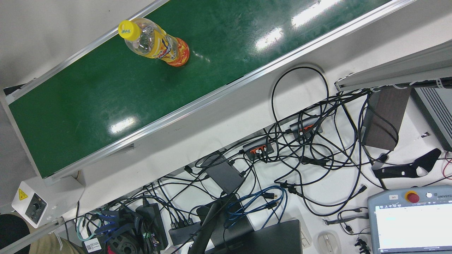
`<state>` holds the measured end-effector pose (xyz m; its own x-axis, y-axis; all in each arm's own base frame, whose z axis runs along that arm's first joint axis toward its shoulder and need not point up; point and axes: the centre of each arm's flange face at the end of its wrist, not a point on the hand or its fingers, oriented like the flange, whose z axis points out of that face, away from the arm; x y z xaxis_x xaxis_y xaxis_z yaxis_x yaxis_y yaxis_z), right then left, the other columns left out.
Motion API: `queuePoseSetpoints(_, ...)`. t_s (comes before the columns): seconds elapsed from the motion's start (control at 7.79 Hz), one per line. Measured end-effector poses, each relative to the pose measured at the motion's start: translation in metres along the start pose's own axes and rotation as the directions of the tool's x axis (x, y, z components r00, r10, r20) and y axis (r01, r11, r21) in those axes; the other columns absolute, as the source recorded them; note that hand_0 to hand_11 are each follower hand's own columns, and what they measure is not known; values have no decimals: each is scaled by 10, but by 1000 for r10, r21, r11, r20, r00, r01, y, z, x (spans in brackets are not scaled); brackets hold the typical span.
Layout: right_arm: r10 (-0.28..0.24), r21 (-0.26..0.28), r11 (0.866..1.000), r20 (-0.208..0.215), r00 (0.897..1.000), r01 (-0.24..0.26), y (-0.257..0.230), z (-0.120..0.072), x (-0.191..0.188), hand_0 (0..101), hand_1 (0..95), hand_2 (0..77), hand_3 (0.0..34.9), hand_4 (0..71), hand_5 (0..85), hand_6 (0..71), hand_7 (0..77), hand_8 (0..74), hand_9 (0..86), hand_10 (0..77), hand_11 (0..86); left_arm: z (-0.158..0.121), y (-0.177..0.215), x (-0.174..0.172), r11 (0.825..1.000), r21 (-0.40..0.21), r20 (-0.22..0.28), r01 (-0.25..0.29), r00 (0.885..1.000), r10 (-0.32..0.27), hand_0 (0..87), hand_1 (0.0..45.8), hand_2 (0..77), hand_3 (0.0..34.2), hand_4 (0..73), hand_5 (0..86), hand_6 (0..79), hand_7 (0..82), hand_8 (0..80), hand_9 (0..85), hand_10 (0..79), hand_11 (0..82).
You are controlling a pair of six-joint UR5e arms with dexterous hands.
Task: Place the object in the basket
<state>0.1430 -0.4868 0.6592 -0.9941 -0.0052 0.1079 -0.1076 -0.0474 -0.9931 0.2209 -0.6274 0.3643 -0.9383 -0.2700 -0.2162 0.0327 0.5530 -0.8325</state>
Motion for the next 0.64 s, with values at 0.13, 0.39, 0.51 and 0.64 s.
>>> queuePoseSetpoints(0.13, 0, 0, 1000, 0, 1000, 0, 0, 0, 0, 2, 0, 5, 1, 0, 0, 0, 5, 0, 0, 0, 0, 0, 0, 0, 1000, 0, 0, 0, 1000, 0, 523, 44, 5, 26, 136, 114, 0, 5, 60, 71, 54, 93)
queuePoseSetpoints(0.39, 0, 0, 1000, 0, 1000, 0, 0, 0, 0, 4, 0, 5, 0, 0, 0, 0, 5, 0, 0, 0, 0, 0, 0, 0, 1000, 0, 0, 1, 1000, -1, 523, 54, 5, 27, 136, 114, 0, 5, 60, 71, 54, 98)
queuePoseSetpoints(0.51, 0, 1, 1000, 0, 1000, 0, 0, 0, 0, 3, 0, 5, 0, 0, 0, 0, 5, 0, 0, 0, 0, 0, 0, 0, 1000, 0, 0, 1, 1000, -1, 524, 54, 5, 26, 136, 114, 0, 5, 60, 71, 54, 98)
queuePoseSetpoints(0.64, 1, 1, 1000, 0, 1000, -1, 0, 0, 0, 3, 0, 5, 0, 0, 0, 0, 5, 0, 0, 0, 0, 0, 1, 1, 1000, -1, -1, 2, 1000, -2, 524, 54, 5, 26, 136, 114, 0, 5, 65, 71, 54, 93)
